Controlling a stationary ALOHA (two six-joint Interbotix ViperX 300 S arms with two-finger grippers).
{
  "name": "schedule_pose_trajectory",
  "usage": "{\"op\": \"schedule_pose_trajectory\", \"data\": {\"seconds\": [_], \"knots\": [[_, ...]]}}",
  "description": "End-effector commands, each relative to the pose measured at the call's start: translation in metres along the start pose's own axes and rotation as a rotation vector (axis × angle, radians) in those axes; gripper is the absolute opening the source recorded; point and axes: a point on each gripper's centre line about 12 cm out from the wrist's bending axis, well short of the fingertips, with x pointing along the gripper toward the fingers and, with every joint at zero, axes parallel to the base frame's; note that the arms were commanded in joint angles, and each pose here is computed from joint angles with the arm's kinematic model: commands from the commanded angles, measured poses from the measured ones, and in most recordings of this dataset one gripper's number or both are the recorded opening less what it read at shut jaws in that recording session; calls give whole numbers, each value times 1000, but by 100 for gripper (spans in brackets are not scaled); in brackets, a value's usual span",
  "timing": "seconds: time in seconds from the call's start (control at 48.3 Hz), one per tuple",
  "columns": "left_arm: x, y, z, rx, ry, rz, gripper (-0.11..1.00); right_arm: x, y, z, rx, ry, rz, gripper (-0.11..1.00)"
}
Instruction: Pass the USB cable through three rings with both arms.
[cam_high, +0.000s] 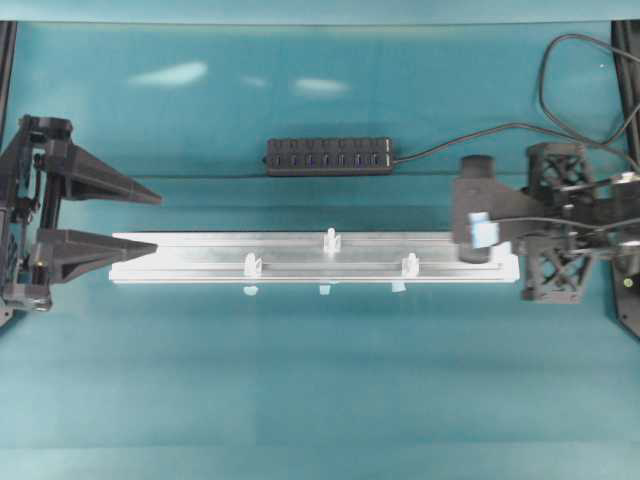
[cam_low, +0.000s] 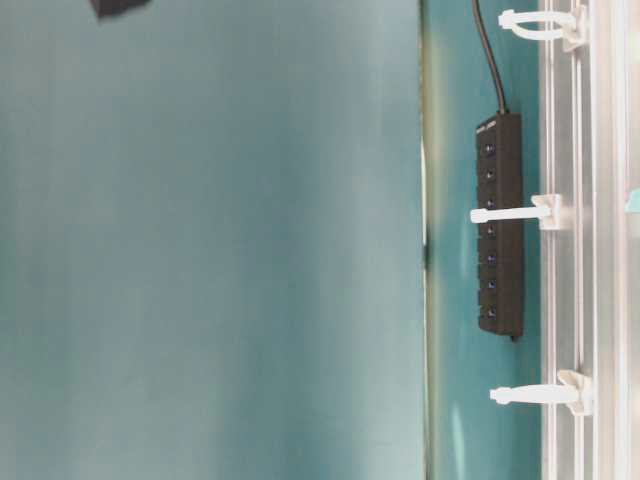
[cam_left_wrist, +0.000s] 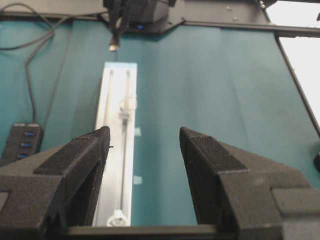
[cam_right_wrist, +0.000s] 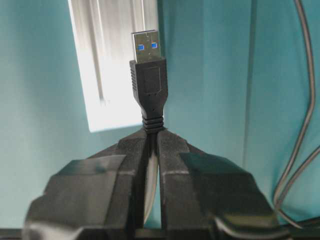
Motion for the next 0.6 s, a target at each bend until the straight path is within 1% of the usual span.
{"op": "schedule_pose_trajectory", "data": {"seconds": [0.0, 0.145, 0.331, 0.476, 0.579], "knots": [[0, 2, 12, -3, -30, 8, 61, -3, -2, -3, 18, -45, 1, -9], [0, 6, 12, -6, -30, 27, 61, 9, 2, -8, 27, -61, 20, -9], [-1, 10, 14, -7, -36, 42, 61, 27, 8, -12, 85, -79, 40, -9], [0, 12, 13, -6, -33, 50, 61, 39, 12, -14, 83, -87, 51, -9], [0, 15, 18, 0, -45, 62, 61, 47, 14, -14, 77, -72, 53, -9]]}}
